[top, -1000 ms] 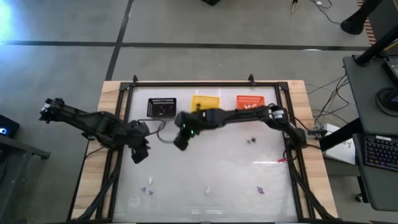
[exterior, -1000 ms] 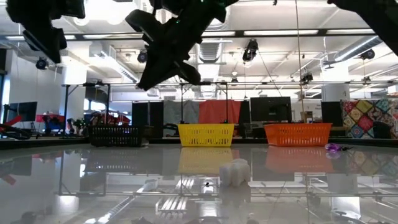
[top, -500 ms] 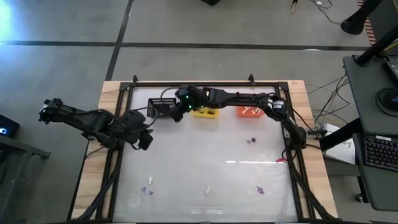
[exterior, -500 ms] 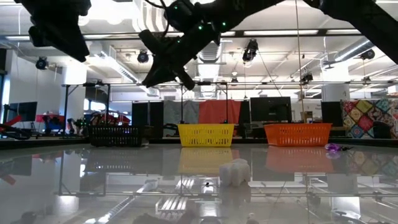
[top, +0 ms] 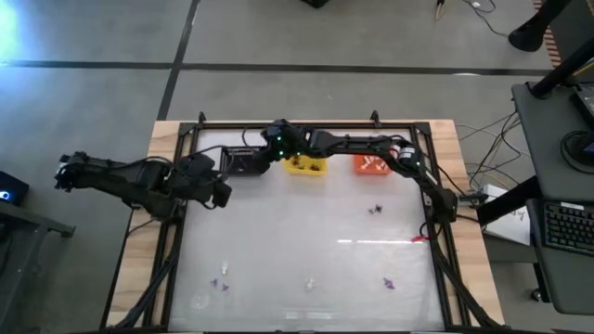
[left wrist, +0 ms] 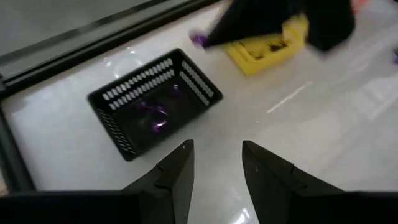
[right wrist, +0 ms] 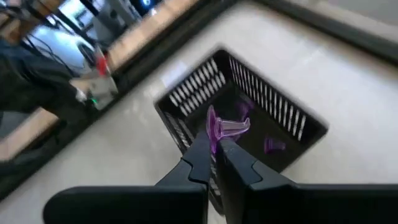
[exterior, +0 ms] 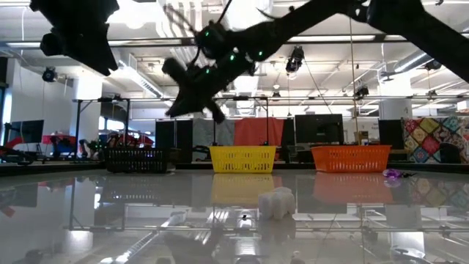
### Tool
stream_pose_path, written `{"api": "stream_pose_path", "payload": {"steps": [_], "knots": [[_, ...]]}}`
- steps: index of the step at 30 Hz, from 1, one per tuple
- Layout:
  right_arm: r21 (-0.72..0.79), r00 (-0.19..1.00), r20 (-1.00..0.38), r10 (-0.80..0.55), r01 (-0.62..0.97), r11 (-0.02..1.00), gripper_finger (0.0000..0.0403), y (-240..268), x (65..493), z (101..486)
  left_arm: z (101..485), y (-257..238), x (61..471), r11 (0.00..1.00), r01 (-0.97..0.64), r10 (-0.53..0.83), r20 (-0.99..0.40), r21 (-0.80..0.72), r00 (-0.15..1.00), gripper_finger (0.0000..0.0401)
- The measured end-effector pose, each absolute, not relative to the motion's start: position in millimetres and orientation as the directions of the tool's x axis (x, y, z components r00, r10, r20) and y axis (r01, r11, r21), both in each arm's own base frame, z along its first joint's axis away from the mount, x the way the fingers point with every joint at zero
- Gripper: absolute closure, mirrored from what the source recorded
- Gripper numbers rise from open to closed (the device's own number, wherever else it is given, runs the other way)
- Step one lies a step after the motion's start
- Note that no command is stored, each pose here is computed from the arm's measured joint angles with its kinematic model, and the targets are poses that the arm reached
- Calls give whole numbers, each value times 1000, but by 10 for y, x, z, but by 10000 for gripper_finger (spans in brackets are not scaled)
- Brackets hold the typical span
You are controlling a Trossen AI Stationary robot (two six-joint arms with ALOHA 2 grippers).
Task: Sort Halloween decoration
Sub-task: Put the violet hat toy into the black bin
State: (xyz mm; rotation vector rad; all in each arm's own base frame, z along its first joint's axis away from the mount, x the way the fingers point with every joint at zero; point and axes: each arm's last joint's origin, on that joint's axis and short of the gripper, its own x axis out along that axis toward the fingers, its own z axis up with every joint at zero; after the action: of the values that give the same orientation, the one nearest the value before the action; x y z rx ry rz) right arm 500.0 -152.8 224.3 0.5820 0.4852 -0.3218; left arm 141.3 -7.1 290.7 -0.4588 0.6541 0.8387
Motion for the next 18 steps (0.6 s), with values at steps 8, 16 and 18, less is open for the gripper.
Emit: {"api": "stream_pose_path", "payload": {"steps": [8,16,18], "knots": [[474,841,-528,-117,407,781,394,-1557,5134,2024,2909,65,1418,576,-815,563,-693,-60,449,283],[482,838,-537,-99,401,779,394,-1587,5171,1958,2907,86,1421,605,-796,566,-696,-13,442,283],[494,841,-533,-90,396,774,391,-1585,5177,1961,2908,85,1425,611,-791,566,-695,-8,444,283]]}}
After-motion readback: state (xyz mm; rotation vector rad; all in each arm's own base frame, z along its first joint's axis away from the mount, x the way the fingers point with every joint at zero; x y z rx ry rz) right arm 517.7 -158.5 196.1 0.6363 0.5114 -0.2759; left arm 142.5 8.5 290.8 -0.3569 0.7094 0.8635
